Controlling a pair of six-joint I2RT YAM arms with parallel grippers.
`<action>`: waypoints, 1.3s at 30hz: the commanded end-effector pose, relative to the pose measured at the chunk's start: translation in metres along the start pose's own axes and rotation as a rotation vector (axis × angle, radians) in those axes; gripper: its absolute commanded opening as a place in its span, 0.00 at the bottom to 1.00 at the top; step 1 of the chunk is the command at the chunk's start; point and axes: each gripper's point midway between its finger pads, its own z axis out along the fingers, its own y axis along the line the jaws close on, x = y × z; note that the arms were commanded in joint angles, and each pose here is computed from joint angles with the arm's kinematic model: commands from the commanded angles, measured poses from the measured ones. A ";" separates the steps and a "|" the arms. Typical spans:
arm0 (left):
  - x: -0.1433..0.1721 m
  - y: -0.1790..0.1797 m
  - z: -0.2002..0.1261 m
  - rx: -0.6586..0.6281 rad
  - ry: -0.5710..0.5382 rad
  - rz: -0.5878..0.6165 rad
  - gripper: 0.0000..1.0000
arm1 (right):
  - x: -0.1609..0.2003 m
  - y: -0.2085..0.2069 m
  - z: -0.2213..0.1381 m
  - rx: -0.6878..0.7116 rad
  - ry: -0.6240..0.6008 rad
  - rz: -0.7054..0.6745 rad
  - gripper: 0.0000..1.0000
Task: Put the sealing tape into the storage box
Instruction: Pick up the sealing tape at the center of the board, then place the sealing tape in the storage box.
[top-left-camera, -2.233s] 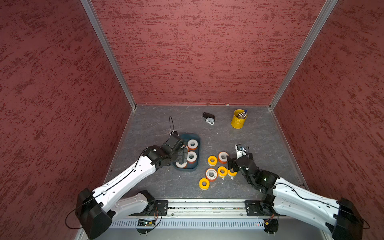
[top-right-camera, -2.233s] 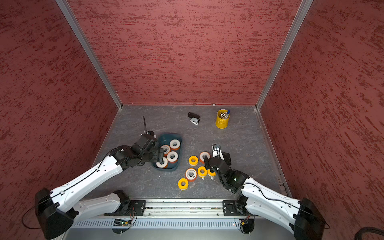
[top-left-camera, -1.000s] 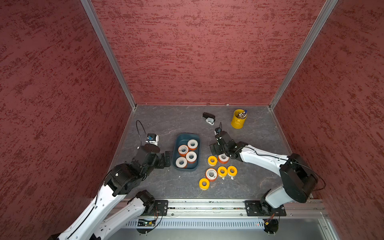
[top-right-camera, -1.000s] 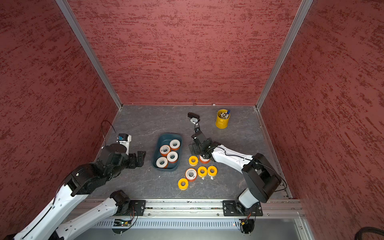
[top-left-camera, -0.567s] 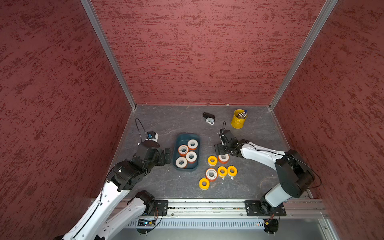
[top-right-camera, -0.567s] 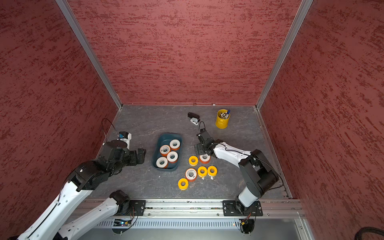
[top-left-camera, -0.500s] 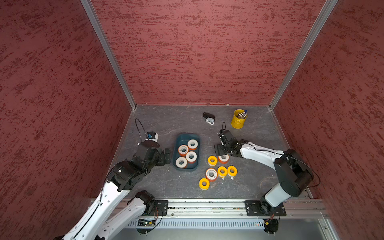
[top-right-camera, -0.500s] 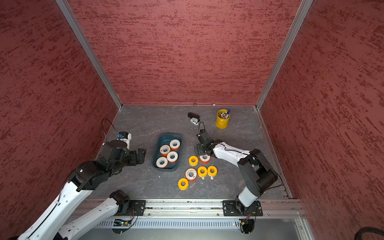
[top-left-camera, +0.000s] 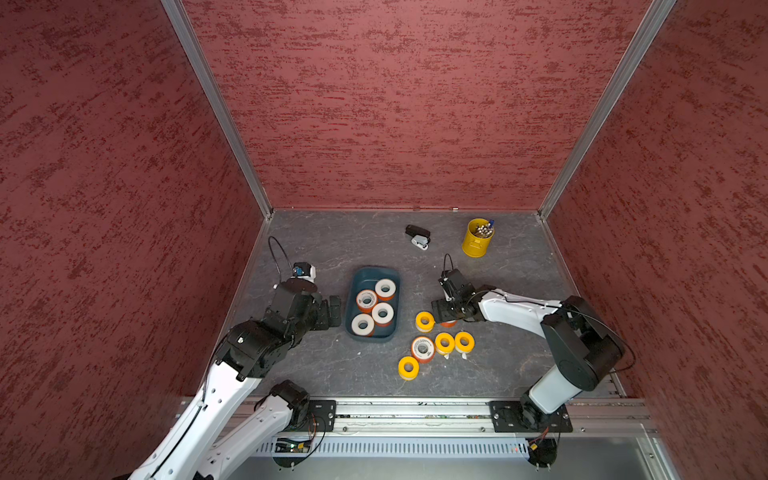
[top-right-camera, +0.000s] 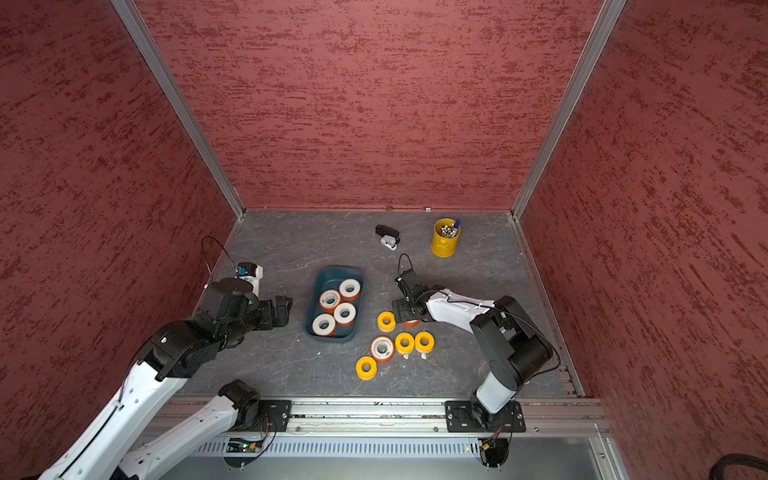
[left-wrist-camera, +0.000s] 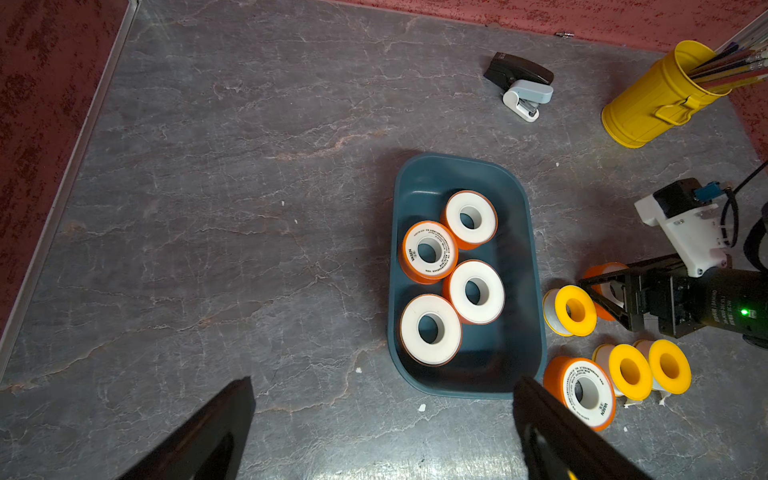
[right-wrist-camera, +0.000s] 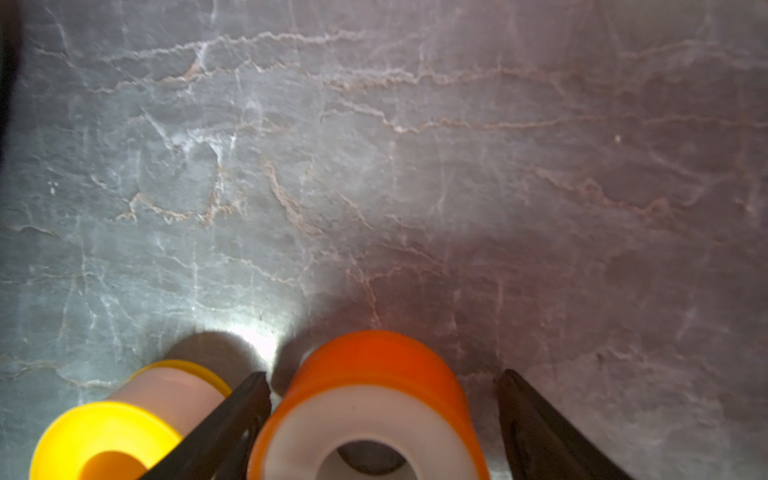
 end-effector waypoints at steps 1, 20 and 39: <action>-0.001 -0.003 0.003 0.014 -0.002 0.005 1.00 | 0.013 -0.002 -0.003 -0.012 0.043 0.026 0.85; -0.003 0.002 0.005 -0.005 -0.003 -0.009 1.00 | 0.016 0.001 -0.017 -0.034 0.049 0.037 0.67; -0.003 0.008 0.003 -0.028 -0.014 -0.025 1.00 | -0.085 0.060 -0.062 -0.124 -0.101 -0.080 0.65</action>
